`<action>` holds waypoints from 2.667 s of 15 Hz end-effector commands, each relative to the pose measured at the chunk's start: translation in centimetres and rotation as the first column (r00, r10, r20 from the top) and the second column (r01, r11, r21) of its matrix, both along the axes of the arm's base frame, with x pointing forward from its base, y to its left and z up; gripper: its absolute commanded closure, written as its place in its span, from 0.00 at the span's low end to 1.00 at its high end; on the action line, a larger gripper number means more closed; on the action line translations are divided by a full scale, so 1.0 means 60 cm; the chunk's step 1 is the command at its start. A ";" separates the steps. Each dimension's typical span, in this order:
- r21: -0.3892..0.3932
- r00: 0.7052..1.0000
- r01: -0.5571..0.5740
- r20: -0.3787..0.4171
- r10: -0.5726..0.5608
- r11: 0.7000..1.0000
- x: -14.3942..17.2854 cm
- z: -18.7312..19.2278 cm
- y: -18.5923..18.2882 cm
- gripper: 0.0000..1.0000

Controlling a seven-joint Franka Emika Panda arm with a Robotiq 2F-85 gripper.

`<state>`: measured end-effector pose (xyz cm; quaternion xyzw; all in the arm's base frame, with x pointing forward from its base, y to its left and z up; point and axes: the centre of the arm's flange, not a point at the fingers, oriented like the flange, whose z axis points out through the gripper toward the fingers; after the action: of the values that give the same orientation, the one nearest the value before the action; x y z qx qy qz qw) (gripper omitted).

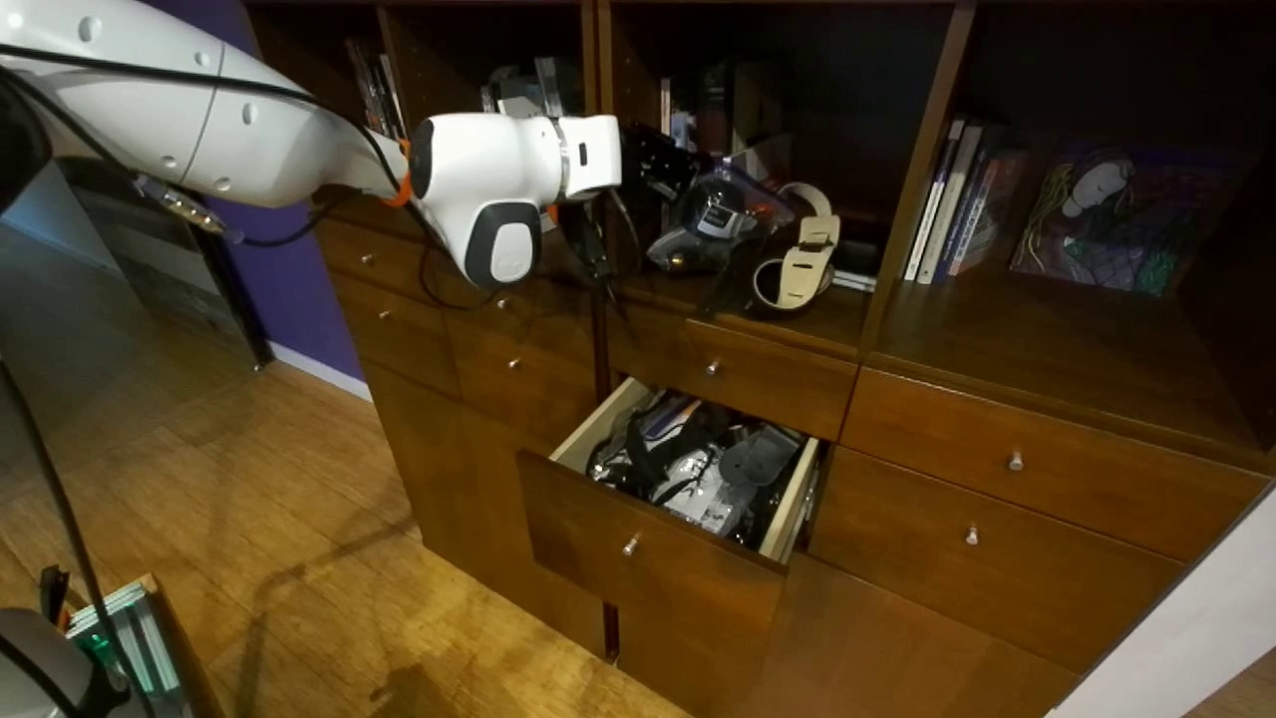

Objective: Remove the plastic from the open drawer and put it on the shelf above the open drawer.

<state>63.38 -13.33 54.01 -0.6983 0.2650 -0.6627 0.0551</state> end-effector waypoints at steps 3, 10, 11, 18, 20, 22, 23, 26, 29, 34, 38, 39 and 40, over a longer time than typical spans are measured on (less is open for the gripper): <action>-0.046 0.993 -0.029 -0.112 0.024 0.999 0.003 -0.009 -0.042 1.00; -0.126 0.959 -0.159 -0.257 0.122 0.979 -0.002 -0.042 -0.061 1.00; -0.135 0.951 -0.170 -0.282 0.127 0.976 -0.001 -0.047 -0.060 1.00; -0.226 0.942 -0.152 -0.326 0.073 0.962 0.007 -0.057 -0.081 1.00; -0.247 0.942 -0.156 -0.329 0.069 0.956 0.006 -0.059 -0.089 1.00; -0.256 0.942 -0.165 -0.328 0.075 0.953 0.006 -0.061 -0.089 0.76; -0.253 0.940 -0.172 -0.330 0.082 0.952 0.006 -0.062 -0.087 0.73; -0.236 0.934 -0.191 -0.342 0.102 0.953 0.003 -0.057 -0.077 0.54; -0.198 0.912 -0.202 -0.394 0.111 0.959 -0.003 -0.039 -0.061 0.32; -0.196 0.883 -0.146 -0.469 0.038 0.970 -0.023 0.008 -0.065 0.01; -0.133 0.787 -0.094 -0.616 -0.008 0.987 -0.048 0.029 -0.096 0.00; -0.099 0.745 -0.095 -0.667 0.005 0.991 -0.056 0.033 -0.100 0.00; -0.073 0.714 -0.095 -0.700 0.017 0.993 -0.064 0.034 -0.100 0.00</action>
<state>61.10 -19.94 54.71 -0.8825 0.1914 -0.4234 -0.0728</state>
